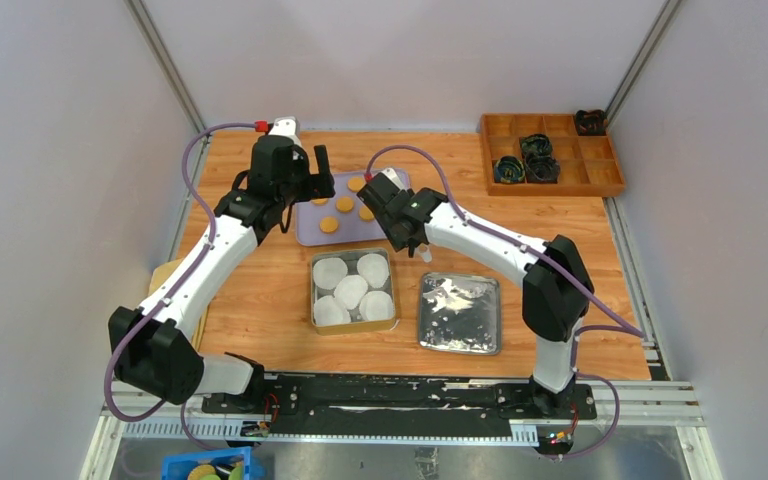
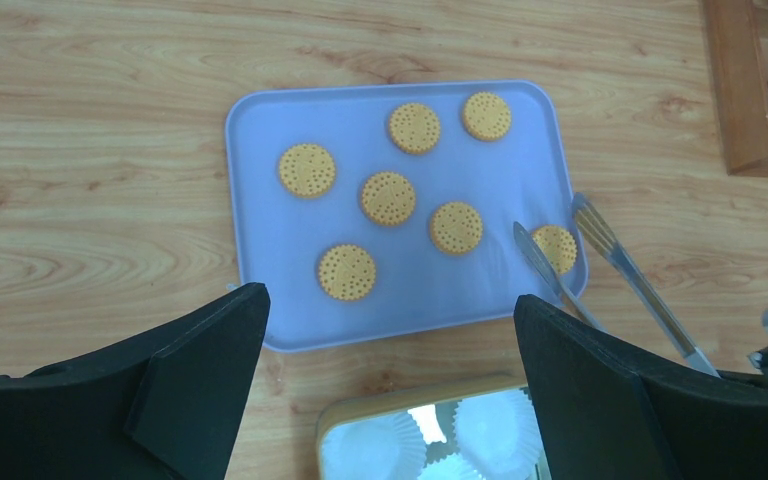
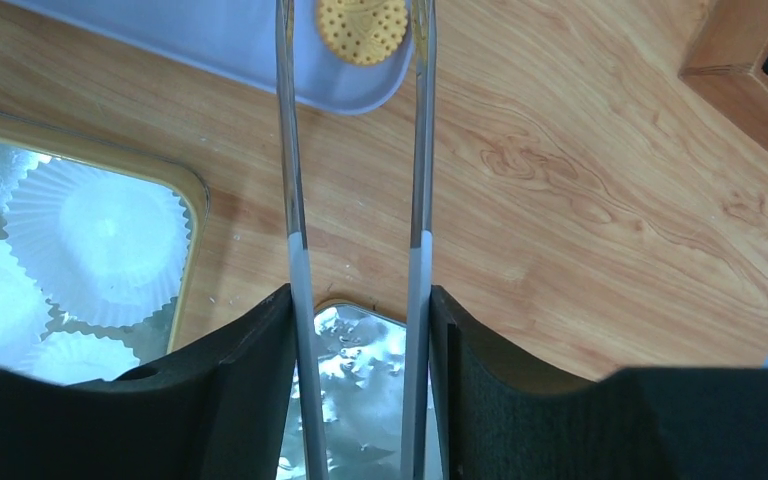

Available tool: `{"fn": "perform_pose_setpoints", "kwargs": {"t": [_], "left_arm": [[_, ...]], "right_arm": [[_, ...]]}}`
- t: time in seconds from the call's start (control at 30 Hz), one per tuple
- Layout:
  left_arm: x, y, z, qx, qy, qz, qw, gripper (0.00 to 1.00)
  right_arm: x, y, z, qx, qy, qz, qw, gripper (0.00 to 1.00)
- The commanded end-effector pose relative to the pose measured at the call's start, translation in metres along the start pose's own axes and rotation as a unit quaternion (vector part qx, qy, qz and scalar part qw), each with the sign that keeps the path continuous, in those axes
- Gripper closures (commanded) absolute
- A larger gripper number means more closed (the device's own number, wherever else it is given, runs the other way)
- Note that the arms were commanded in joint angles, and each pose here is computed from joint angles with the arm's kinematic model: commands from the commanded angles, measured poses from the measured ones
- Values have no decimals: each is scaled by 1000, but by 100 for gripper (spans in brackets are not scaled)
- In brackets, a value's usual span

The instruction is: Pack the cookies

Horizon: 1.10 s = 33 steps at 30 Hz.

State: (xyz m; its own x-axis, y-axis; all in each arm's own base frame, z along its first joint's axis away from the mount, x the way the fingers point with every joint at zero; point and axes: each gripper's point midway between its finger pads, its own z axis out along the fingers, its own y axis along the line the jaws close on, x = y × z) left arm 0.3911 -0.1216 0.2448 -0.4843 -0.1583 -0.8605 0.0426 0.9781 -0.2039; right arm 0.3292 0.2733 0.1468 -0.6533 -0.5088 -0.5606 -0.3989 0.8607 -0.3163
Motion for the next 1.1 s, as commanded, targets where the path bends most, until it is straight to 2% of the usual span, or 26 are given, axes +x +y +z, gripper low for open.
{"fn": "perform_pose_setpoints", "kwargs": {"t": [0.0,0.33,0.7,1.07], "left_arm": [[-2,-2,-5,5,-8,4,1000,0],[-4,0,-6,-1,-9,5,1000,0],[-6,-2,-7,5,-12,1,1000,0],[-4,0,-7,2,-11,5,1000,0]], "right_arm": [[-5,18,2,-37,-1,-14,999,49],[-9,50,-2,-124,-7,-5,992,48],[-8,50,22,-100,12,-12,995,46],[-11,39,31,-68,25,-22,997,51]]}}
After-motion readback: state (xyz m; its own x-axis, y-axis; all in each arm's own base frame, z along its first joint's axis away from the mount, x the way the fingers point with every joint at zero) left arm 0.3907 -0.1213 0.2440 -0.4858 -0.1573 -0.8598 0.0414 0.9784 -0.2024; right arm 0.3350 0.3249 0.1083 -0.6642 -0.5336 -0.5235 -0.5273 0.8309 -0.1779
